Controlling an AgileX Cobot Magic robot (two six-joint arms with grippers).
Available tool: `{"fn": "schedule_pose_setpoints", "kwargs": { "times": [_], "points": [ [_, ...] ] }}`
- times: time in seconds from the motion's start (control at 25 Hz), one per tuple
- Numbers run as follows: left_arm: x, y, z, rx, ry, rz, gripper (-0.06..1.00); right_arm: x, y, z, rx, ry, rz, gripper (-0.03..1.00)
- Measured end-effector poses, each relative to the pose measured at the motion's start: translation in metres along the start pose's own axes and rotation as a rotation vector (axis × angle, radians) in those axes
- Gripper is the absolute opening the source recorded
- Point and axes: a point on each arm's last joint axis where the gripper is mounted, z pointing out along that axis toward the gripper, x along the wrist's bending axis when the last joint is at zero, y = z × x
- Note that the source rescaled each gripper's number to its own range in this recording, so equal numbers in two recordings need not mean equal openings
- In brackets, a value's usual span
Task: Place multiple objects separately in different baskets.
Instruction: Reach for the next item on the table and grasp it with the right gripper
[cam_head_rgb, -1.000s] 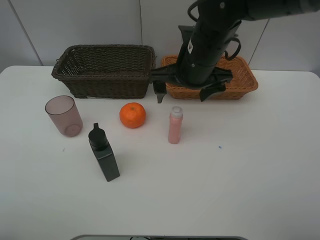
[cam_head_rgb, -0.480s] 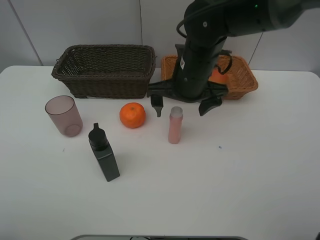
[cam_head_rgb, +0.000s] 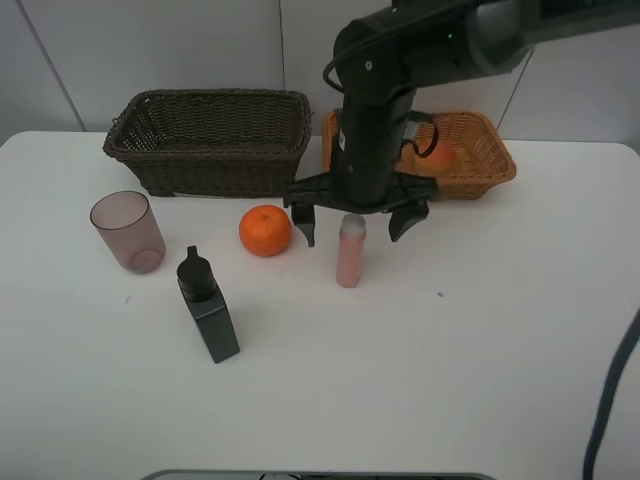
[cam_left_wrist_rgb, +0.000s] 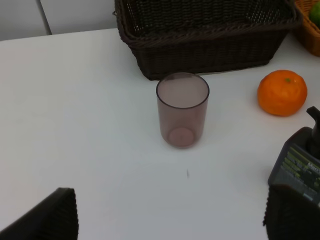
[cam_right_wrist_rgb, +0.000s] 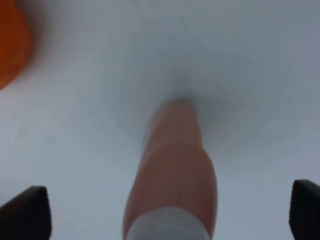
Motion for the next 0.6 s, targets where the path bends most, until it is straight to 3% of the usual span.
{"fn": "schedule_pose_setpoints", "kwargs": {
  "times": [0.44,0.52,0.6],
  "points": [
    [0.000,0.000,0.000,0.001,0.000,0.000,0.96,0.004,0.000,0.023,0.029,-0.013,-0.004,0.99],
    [0.000,0.000,0.000,0.001,0.000,0.000,0.96,0.005,0.000,0.023,0.026,-0.010,-0.004,0.93],
    [0.000,0.000,0.000,0.001,0.000,0.000,0.96,0.005,0.000,0.024,0.023,-0.008,-0.004,0.78]
  ]
}}
